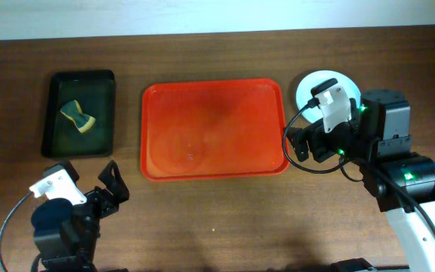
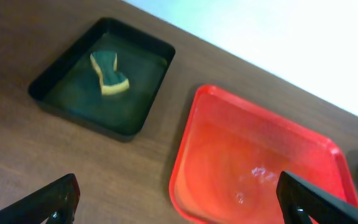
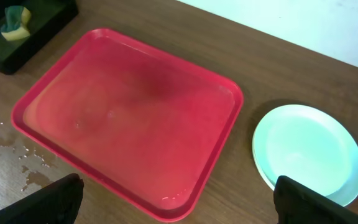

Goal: Clean dirty plates on tray and stack at the side

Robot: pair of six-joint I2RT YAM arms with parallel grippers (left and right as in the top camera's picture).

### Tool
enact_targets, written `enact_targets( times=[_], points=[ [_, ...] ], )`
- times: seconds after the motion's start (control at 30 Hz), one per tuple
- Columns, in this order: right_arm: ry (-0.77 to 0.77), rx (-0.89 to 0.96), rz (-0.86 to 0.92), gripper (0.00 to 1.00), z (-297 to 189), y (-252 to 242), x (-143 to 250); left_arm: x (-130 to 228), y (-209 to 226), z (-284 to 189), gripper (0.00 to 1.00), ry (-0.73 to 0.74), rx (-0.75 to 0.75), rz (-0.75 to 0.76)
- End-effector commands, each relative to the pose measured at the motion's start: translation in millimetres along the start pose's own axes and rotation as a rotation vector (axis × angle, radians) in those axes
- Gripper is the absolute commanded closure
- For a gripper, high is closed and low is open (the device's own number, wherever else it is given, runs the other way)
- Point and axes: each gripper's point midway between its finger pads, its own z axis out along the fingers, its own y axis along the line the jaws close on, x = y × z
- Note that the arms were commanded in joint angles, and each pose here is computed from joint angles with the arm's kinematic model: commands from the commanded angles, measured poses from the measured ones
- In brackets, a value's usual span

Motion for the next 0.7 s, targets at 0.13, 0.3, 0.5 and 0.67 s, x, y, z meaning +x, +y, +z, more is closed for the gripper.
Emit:
enact_targets(
  times=[0.13,0.3,0.5,0.67],
  points=[
    [-0.008,-0.255,0.028,0.01,-6.8,46.0,3.5,37.1,15.9,-2.7,0.01,0.145,-0.063,0.017],
    [-0.039,-0.247,0.013,0.01,-6.3,44.0,-4.1,47.0,19.8,-4.6,0.01,0.186,-0.079,0.017],
    [-0.037,-0.165,-0.017,0.01,-7.0,39.6,5.0,47.0,19.8,-4.6,0.01,0.186,-0.079,0.017],
    [-0.299,-0.108,-0.138,0.01,13.8,48.3,32.9,47.0,19.8,-4.6,0.01,0.186,-0.079,0.017]
  ],
)
